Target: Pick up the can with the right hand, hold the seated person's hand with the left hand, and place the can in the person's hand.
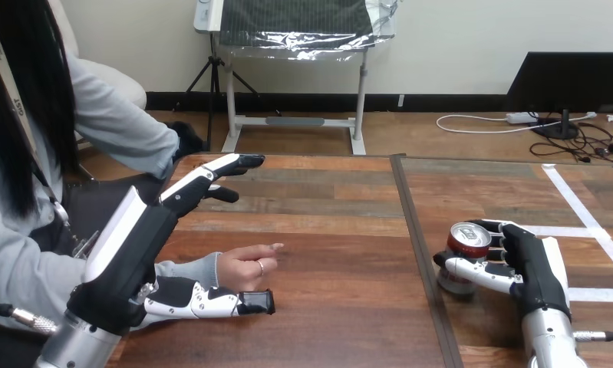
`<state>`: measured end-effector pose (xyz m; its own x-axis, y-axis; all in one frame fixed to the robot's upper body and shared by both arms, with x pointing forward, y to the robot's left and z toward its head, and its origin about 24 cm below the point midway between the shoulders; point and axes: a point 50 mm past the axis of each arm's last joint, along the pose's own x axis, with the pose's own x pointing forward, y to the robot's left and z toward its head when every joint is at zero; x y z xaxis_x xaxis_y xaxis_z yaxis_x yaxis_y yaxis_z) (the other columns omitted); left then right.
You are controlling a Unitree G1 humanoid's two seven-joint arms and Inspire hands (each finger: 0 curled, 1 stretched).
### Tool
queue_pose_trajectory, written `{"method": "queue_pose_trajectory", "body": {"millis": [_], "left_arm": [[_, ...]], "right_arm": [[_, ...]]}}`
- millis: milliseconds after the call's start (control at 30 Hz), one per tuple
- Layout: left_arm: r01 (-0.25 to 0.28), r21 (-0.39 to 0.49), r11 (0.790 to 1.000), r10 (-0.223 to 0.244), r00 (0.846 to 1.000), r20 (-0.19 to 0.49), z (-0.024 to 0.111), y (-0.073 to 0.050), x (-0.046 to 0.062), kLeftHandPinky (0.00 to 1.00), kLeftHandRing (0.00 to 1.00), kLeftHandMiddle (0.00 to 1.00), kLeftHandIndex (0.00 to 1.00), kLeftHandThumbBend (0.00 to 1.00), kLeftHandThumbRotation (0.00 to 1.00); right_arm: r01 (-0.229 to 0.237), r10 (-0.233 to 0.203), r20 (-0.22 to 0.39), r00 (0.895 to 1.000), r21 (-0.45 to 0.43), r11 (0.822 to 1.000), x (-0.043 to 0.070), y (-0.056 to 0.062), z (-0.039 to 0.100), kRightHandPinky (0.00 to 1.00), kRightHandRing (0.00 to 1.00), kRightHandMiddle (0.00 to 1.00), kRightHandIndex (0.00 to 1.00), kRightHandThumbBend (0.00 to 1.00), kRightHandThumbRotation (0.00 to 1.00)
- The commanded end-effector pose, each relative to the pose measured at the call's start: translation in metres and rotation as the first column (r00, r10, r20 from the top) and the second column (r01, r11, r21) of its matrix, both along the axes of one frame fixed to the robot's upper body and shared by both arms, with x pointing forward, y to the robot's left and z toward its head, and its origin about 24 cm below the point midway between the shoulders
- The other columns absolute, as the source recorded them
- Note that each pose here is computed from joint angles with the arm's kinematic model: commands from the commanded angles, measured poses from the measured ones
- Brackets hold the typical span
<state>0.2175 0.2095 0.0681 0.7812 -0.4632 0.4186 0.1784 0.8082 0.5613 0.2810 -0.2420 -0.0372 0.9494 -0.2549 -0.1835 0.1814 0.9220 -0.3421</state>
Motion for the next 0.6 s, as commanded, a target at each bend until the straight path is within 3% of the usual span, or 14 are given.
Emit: {"method": "queue_pose_trajectory", "body": {"millis": [0, 267, 567], "left_arm": [[0.004, -0.011, 1.000, -0.003, 0.998, 0.065, 0.0111, 0.0011, 0.0064, 0.71, 0.85, 0.86, 0.83, 1.00, 0.31], [0.006, -0.014, 1.000, -0.005, 0.998, 0.065, 0.0111, 0.0014, 0.0062, 0.71, 0.84, 0.86, 0.82, 1.00, 0.32], [0.001, -0.014, 1.000, 0.000, 0.998, 0.065, 0.0112, 0.0014, 0.0058, 0.71, 0.85, 0.86, 0.82, 1.00, 0.32]], "right_arm": [[0.012, -0.012, -0.003, 1.000, -0.017, 1.000, 0.0034, 0.0021, 0.0013, 0.50, 0.53, 0.57, 0.60, 0.79, 0.00], [0.018, -0.018, 0.007, 1.000, -0.028, 0.999, 0.0056, 0.0018, 0.0038, 0.39, 0.43, 0.55, 0.58, 0.78, 0.00], [0.014, -0.013, 0.040, 0.999, -0.020, 1.000, 0.0075, 0.0017, 0.0079, 0.38, 0.43, 0.53, 0.57, 0.77, 0.00]]}}
